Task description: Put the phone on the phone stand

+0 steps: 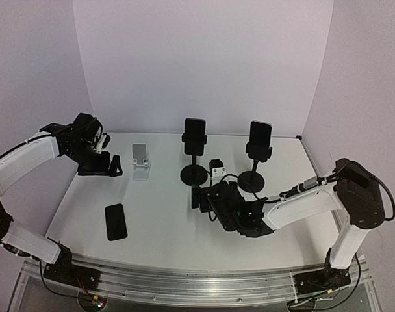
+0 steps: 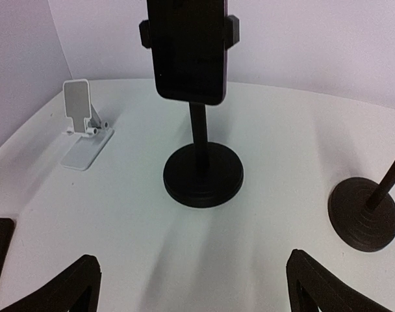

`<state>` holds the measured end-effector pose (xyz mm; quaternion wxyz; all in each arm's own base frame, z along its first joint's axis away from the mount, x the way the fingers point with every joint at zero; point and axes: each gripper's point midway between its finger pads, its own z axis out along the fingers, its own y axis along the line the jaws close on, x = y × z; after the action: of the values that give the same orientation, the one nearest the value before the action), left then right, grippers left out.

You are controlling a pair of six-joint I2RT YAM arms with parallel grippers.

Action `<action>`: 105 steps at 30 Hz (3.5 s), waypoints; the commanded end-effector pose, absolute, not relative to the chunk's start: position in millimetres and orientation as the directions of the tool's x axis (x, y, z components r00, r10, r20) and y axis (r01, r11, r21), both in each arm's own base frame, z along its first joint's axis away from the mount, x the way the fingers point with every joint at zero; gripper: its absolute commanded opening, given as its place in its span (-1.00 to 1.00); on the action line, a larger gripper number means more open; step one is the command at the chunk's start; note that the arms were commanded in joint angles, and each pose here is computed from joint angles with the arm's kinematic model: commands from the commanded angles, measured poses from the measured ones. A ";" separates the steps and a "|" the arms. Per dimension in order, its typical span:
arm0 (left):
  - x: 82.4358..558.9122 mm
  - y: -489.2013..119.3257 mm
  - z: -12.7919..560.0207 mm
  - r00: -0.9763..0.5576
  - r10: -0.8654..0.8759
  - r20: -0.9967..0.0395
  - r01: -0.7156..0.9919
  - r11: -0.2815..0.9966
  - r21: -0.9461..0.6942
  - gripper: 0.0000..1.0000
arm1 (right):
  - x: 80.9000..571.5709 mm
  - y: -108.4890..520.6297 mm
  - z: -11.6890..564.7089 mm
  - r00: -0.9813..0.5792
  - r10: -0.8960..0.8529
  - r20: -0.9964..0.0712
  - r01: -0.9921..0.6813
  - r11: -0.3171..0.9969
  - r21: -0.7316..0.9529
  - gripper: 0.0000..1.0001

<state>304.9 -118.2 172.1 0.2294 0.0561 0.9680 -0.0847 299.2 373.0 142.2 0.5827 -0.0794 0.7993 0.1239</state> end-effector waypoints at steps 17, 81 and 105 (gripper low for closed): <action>245.8 -120.4 35.8 -0.964 -0.245 -0.102 -0.234 0.966 -0.106 0.99 | 260.3 316.8 113.3 -0.455 0.033 -0.890 -0.177 0.976 0.127 0.96; 463.6 -175.5 282.7 -0.226 -0.005 -0.974 0.222 0.973 -0.056 -0.55 | 253.8 236.5 149.7 -0.312 0.081 -0.947 -0.002 0.996 0.085 0.96; 491.2 -173.3 246.3 -0.086 -0.077 -0.993 0.151 0.984 -0.089 -0.49 | 250.9 198.5 187.2 -0.190 0.094 -0.977 0.091 0.993 0.078 0.97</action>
<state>486.0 -178.1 206.7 0.6121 0.0713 0.7856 -0.0557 252.6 207.8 177.0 0.6196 0.0489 0.7833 0.0127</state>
